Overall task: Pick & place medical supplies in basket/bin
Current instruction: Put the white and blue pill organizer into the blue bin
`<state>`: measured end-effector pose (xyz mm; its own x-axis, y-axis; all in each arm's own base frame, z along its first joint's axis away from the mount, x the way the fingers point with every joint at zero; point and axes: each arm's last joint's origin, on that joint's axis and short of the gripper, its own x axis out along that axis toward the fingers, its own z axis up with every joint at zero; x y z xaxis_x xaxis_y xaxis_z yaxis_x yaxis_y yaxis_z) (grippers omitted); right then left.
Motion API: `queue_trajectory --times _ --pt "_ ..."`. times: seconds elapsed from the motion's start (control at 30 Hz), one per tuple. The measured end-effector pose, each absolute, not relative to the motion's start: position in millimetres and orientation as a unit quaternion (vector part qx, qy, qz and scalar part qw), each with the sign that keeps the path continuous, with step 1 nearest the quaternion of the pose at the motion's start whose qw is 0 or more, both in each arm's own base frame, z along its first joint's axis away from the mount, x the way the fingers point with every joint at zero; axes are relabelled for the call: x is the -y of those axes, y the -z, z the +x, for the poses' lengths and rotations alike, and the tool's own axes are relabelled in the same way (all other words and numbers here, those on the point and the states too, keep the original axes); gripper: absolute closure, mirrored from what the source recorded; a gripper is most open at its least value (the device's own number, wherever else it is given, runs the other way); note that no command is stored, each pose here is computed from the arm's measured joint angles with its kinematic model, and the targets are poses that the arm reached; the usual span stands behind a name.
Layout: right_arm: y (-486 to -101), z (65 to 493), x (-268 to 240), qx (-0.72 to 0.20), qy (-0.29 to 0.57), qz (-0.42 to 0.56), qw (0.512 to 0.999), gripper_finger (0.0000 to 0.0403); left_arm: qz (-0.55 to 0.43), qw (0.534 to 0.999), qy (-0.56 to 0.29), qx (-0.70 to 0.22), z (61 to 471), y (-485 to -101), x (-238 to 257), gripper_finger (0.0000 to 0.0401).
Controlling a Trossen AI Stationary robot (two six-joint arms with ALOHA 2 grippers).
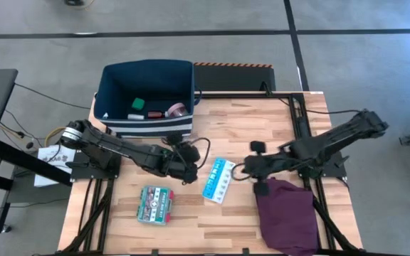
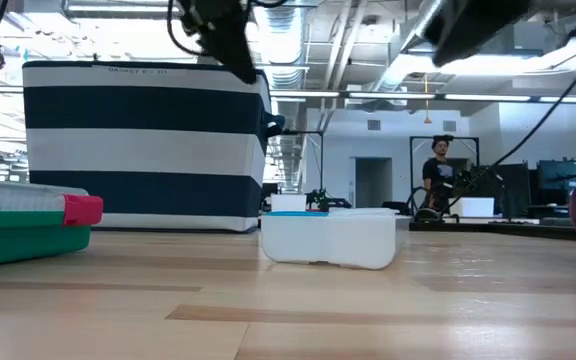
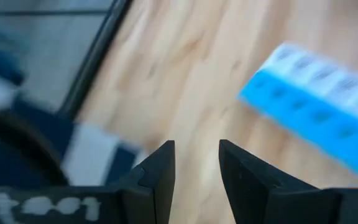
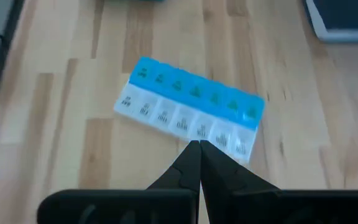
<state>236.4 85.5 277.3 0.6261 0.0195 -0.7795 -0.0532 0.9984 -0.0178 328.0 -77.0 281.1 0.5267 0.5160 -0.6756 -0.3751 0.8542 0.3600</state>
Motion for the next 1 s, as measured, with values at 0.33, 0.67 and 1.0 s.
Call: queue_trajectory --times 0.33,0.67,1.0 --pt "-281.4 203.7 -88.0 -0.456 0.001 0.05 0.888 0.04 -0.03 0.946 -0.117 -0.301 340.5 -217.5 84.4 0.0338" --pt "-230.9 241.4 -102.2 -0.53 0.005 0.035 0.848 0.0326 -0.079 0.954 -0.093 -0.272 335.3 -202.4 87.9 0.0399" --pt "-189.7 269.5 -112.8 -0.549 0.078 0.143 0.819 0.027 -0.056 0.955 -0.083 -0.28 352.2 -152.6 111.6 0.0401"
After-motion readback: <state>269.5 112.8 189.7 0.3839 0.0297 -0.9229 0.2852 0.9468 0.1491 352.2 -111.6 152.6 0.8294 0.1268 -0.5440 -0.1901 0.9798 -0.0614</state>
